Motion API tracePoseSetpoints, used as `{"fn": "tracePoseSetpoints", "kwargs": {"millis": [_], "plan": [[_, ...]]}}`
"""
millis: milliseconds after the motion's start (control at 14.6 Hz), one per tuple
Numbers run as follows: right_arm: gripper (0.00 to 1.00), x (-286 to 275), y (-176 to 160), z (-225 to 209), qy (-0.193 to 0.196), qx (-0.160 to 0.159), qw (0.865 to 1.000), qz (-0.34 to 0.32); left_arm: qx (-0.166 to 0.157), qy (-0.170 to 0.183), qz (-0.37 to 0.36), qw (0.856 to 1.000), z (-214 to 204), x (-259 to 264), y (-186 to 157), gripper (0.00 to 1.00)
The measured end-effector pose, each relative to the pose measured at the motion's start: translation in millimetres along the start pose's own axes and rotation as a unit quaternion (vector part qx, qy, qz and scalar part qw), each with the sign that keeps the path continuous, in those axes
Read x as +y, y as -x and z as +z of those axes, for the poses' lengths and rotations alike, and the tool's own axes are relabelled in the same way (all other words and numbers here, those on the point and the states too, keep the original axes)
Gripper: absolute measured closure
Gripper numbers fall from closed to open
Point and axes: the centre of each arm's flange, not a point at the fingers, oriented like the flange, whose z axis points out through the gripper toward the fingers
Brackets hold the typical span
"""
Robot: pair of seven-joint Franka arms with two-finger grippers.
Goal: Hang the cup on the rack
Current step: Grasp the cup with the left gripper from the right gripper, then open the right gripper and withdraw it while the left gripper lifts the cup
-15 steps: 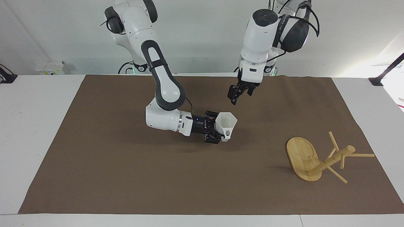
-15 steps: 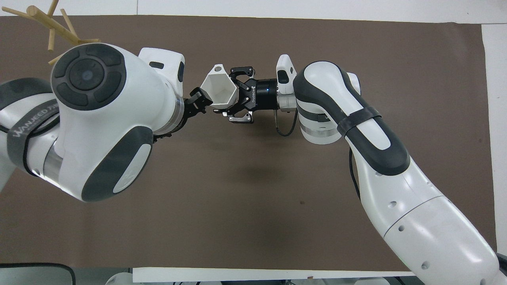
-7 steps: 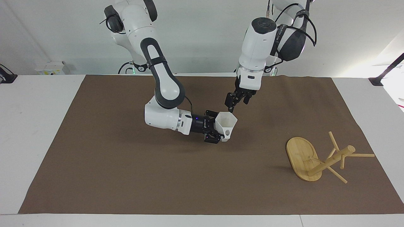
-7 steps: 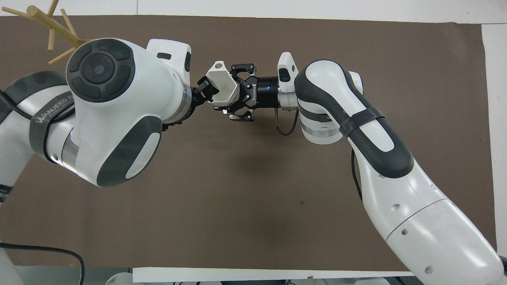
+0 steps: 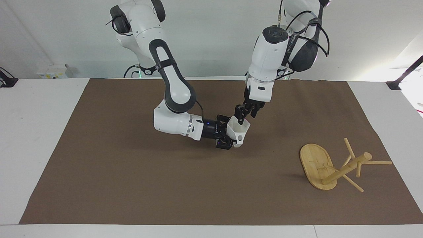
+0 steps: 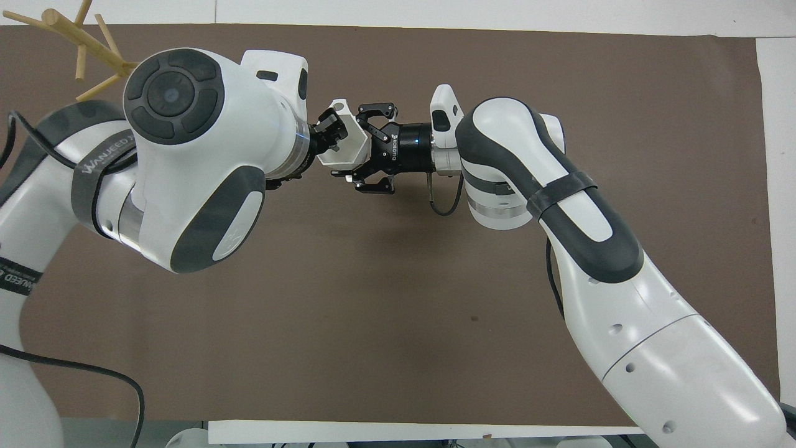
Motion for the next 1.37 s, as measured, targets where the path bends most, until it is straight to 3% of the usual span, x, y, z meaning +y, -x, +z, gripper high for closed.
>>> {"fn": "tracePoseSetpoints", "kwargs": {"millis": [137, 206, 343, 480, 549, 961, 1167, 1373], "plan": [[0.24, 0.1, 0.1, -0.1, 0.0, 0.0, 1.0, 0.0, 0.002, 0.004, 0.0, 1.0, 0.7, 1.6, -0.6, 0.6], [0.24, 0.1, 0.1, -0.2, 0.0, 0.0, 1.0, 0.0, 0.003, 0.008, 0.0, 1.0, 0.8, 2.6, -0.8, 0.6], [0.24, 0.1, 0.1, -0.2, 0.0, 0.0, 1.0, 0.0, 0.003, 0.008, 0.001, 1.0, 4.1, 3.9, -0.9, 0.75], [0.24, 0.1, 0.1, -0.2, 0.0, 0.0, 1.0, 0.0, 0.001, 0.007, 0.001, 1.0, 8.8, 4.7, -1.5, 0.81], [0.24, 0.5, 0.3, -0.8, 0.001, -0.001, 1.0, 0.0, 0.001, 0.006, 0.002, 1.0, 10.3, 4.6, -2.0, 0.96], [0.24, 1.4, -0.5, -2.2, 0.003, 0.0, 1.0, -0.001, 0.002, 0.007, 0.003, 1.0, 9.2, 5.7, -2.1, 0.97], [0.0, 8.1, -0.6, -14.5, 0.004, 0.007, 1.0, 0.001, 0.004, 0.014, 0.003, 1.0, 5.9, 8.1, -3.1, 0.97], [0.0, 27.4, 9.7, -55.8, 0.005, 0.02, 1.0, 0.005, 0.006, 0.015, -0.003, 1.0, 4.4, 7.8, -6.6, 0.97]]}}
